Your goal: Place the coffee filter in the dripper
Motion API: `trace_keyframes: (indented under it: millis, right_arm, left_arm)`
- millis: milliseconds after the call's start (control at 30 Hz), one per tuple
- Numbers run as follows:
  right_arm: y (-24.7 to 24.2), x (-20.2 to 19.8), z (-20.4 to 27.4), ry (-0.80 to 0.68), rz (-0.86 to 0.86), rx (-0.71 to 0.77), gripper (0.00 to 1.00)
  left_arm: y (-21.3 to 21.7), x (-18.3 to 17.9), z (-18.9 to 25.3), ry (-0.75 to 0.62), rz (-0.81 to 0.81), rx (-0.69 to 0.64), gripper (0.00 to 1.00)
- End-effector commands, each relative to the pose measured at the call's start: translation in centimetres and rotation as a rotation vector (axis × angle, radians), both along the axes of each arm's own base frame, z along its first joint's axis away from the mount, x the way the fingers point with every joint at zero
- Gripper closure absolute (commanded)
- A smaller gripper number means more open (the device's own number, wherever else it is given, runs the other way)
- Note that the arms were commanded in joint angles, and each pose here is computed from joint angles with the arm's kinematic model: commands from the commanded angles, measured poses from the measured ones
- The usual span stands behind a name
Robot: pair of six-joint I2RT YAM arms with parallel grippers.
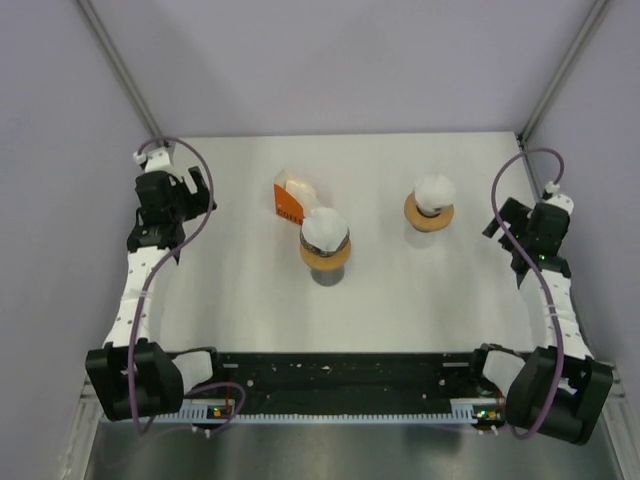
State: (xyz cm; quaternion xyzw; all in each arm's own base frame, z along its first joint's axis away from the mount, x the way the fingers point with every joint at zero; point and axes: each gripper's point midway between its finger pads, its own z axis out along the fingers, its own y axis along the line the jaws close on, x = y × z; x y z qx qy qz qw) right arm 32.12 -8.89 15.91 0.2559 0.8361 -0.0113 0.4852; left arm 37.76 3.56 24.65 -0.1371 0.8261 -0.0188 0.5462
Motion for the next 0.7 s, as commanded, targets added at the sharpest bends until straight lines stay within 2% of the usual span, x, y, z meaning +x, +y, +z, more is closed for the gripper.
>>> trace_keyframes:
  millis: [0,167,367,500,667]
  right_arm:
    - [-1.5,0.7,1.2,-0.201,-0.067,-0.077,0.01]
    - [-1.5,-0.3,-1.2,-0.236,-0.068,-0.115,0.01]
    - [-1.4,-1.0,-3.0,-0.271,-0.077,-0.125,0.01]
    - [-1.2,-1.5,-4.3,-0.274,-0.073,-0.127,0.01]
    - [-1.3,-1.7,-4.6,-0.285,-0.081,-0.132,0.01]
  left_arm:
    - [2.0,0.8,-2.4,-0.053,0.025,0.047,0.02]
    - [2.6,1.3,-6.2,-0.075,-0.017,0.105,0.01]
    - [2.4,1.0,-11.9,-0.017,-0.029,0.074,0.01]
    - [1.6,0.7,-13.9,0.025,-0.072,0.053,0.01]
    - [0.9,0.6,-14.6,-0.020,-0.108,0.046,0.01]
